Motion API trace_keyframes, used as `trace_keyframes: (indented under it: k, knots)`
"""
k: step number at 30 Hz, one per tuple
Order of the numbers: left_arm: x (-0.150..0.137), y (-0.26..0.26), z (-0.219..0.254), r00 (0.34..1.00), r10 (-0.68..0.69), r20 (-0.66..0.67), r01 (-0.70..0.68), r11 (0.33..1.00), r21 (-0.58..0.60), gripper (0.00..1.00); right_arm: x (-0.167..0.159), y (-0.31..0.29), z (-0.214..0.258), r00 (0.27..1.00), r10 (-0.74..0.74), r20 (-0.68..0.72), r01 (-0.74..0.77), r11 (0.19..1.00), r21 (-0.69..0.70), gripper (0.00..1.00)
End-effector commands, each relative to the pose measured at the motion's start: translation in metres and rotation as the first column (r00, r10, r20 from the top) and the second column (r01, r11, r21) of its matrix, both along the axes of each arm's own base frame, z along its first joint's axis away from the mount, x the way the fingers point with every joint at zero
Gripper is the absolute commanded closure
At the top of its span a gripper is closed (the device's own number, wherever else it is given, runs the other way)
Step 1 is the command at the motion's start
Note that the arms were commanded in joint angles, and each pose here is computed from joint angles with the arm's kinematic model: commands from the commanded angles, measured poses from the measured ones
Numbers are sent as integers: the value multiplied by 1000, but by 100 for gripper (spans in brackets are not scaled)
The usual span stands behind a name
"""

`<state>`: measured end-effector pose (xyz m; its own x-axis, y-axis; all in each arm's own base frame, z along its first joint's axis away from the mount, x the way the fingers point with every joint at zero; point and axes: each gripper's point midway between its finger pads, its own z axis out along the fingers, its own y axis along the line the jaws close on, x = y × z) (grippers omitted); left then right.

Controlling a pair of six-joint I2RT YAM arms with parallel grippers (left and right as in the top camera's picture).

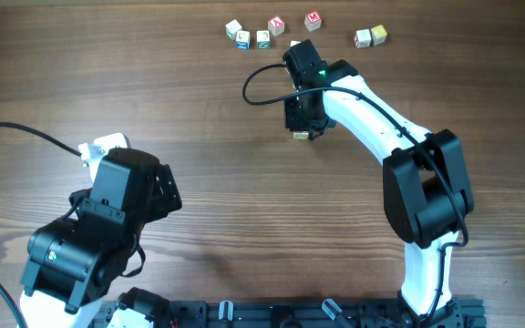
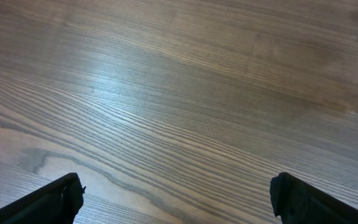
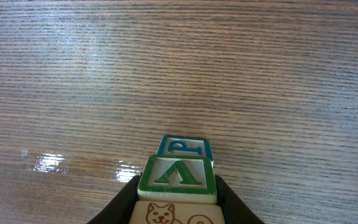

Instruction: Form a tower

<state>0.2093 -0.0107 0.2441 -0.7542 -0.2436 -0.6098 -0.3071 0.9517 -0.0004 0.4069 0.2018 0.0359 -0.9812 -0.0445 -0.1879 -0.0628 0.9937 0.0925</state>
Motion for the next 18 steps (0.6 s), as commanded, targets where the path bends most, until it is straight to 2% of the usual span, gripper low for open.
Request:
trace_keyframes:
  k: [1,9,18]
  knots:
    - [0,2,-1,1000,15,0,-15,1000,-3,0,4,4,15,1000,-13,24,13,1000,26,82]
    - [0,2,-1,1000,15,0,-15,1000,-3,0,11,2,35,997,-20,80,19,1000,22,83]
    - [0,2,-1,1000,15,0,-15,1000,-3,0,2,-1,38,998,-47,45,46,999,22,84]
